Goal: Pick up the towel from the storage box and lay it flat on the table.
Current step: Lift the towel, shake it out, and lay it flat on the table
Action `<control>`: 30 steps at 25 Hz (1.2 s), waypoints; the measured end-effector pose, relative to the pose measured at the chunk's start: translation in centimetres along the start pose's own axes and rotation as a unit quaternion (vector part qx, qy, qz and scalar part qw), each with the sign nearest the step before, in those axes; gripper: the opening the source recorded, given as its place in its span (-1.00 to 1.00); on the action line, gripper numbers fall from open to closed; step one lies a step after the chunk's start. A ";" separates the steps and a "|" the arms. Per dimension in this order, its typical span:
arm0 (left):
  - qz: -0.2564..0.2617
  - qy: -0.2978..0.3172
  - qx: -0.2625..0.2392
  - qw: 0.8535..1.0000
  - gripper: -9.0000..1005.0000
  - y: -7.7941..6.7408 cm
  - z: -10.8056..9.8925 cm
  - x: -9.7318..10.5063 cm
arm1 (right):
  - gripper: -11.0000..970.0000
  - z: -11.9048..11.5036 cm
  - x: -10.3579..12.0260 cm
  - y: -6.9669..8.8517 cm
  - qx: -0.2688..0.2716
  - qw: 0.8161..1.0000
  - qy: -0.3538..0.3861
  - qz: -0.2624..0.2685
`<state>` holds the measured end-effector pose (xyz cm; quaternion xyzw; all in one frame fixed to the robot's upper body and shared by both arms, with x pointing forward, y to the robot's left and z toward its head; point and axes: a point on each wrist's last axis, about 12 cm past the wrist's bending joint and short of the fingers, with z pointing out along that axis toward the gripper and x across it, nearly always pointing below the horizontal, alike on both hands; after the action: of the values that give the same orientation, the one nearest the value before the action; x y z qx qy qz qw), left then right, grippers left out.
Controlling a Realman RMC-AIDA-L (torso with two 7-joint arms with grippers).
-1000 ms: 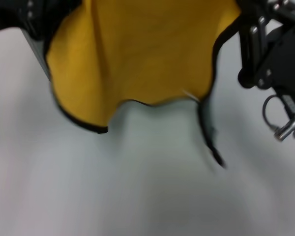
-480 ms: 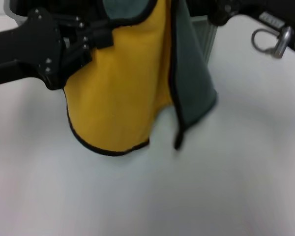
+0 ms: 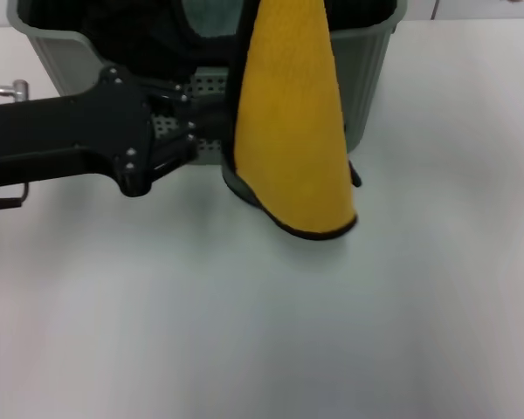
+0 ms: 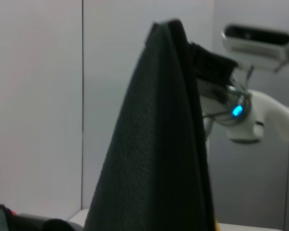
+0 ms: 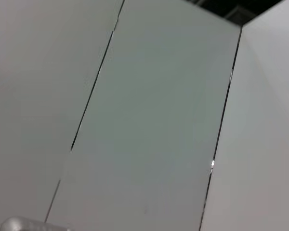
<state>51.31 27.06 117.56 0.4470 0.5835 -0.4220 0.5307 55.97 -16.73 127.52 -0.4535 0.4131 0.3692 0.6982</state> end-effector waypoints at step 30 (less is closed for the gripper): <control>-0.035 -0.007 0.016 0.999 -0.79 1.0 1.4 2.1 | -0.96 -2.7 -2.5 -1.3 0.032 0.999 -0.018 -0.029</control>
<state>52.53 26.08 115.38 0.4316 0.5888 -0.4526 0.5121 55.52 -20.01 129.53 -0.4360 0.3988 0.3433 0.7301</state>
